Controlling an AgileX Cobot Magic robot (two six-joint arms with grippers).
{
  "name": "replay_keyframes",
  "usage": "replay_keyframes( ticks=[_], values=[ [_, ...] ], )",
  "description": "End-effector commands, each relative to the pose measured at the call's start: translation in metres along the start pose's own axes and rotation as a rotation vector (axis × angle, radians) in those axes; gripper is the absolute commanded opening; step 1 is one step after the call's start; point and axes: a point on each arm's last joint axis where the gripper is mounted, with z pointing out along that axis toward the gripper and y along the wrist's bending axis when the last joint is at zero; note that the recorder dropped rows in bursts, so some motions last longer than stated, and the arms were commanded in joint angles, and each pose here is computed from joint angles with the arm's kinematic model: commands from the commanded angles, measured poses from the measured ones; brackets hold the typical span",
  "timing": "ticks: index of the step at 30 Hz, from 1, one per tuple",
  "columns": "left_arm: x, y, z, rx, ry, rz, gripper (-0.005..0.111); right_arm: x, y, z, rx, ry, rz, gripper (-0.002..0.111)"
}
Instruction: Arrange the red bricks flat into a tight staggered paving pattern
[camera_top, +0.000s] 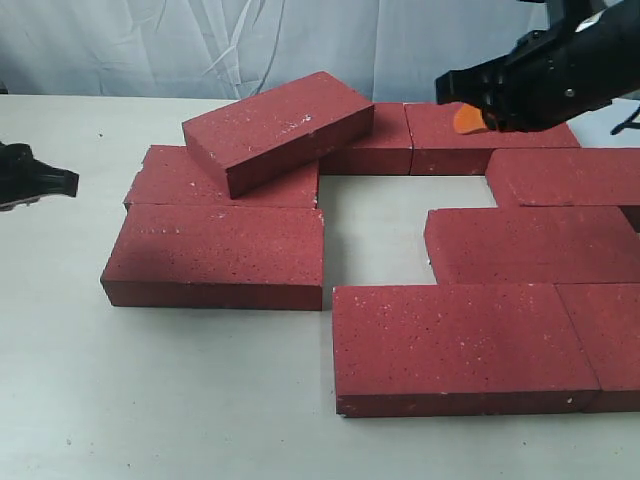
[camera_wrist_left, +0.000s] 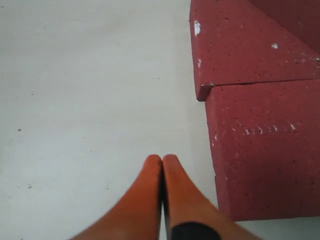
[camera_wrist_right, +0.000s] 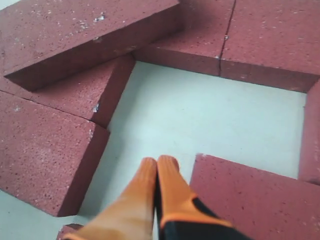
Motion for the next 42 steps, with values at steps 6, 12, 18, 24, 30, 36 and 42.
replay_keyframes(
  ticks=[6,12,18,24,30,36,42],
  values=[
    [-0.022,-0.007,0.027,0.025,0.058,0.022,0.0,-0.019,0.02,0.056,-0.035,0.059,-0.088,0.0],
    [-0.03,-0.011,0.024,0.068,0.028,-0.073,0.0,-0.031,0.024,0.094,-0.051,0.084,-0.098,0.0],
    [-0.022,-0.012,0.021,0.078,0.122,-0.073,0.0,-0.038,0.042,0.126,-0.086,0.163,-0.169,0.0],
    [-0.025,-0.013,0.003,0.088,0.082,-0.073,0.0,-0.05,0.062,0.142,-0.08,0.154,-0.23,0.0],
    [-0.034,-0.015,-0.007,0.109,-0.01,-0.121,0.0,-0.043,0.057,0.167,-0.034,0.178,-0.241,0.0],
    [-0.035,-0.016,-0.007,0.123,-0.025,-0.152,0.0,-0.027,0.051,0.191,-0.022,0.234,-0.215,0.0],
    [-0.036,-0.017,-0.007,0.133,-0.027,-0.171,0.0,-0.018,0.054,0.207,-0.035,0.241,-0.197,0.0]
  ],
)
